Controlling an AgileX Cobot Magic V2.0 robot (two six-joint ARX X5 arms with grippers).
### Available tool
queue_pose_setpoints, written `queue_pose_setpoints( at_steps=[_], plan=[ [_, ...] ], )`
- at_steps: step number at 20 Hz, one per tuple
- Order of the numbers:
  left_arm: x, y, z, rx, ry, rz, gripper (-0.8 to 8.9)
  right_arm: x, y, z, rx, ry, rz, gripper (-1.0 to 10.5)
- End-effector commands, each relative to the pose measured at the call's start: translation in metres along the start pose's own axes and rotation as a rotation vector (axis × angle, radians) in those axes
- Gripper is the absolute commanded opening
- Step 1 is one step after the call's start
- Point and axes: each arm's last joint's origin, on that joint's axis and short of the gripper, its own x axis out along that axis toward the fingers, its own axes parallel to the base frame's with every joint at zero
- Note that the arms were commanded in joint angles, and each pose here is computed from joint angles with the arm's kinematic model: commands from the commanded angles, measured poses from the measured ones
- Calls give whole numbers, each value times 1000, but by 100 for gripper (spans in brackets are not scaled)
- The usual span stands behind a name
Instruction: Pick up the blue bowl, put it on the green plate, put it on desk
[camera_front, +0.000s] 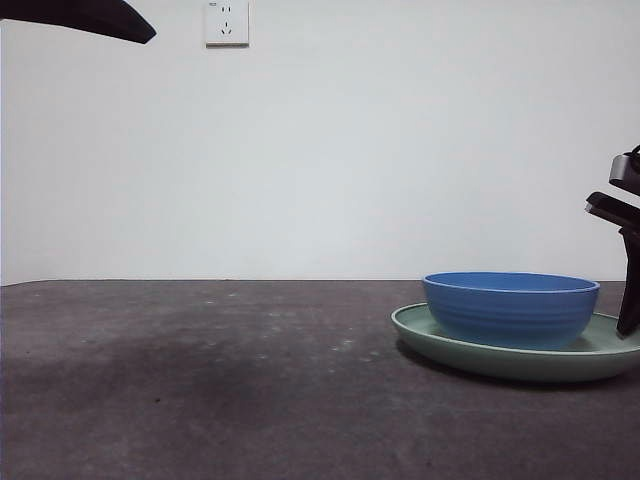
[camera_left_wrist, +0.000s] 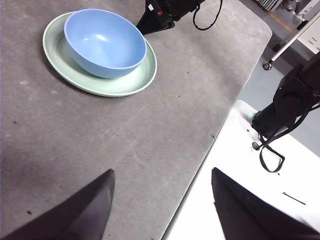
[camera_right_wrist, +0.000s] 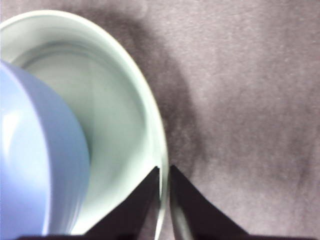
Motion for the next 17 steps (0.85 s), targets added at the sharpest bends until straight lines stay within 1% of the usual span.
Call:
queue_pose_setpoints(
  at_steps=[1, 4, 7, 9, 13, 17],
  plan=[
    [1, -1, 2, 26, -5, -10, 312, 1, -1, 5, -5, -10, 1, 16],
    [1, -1, 3, 25, -5, -10, 312, 1, 0, 6, 6, -17, 3, 16],
    [1, -1, 2, 25, -5, -10, 312, 1, 2, 6, 25, -17, 67, 16],
    [1, -1, 2, 25, -5, -10, 312, -3, 4, 7, 38, -30, 91, 16],
    [1, -1, 3, 26, -5, -10, 312, -19, 12, 10, 36, -83, 124, 16],
    [1, -1, 2, 26, -5, -10, 312, -36, 23, 12, 46, -138, 208, 16]
  ],
)
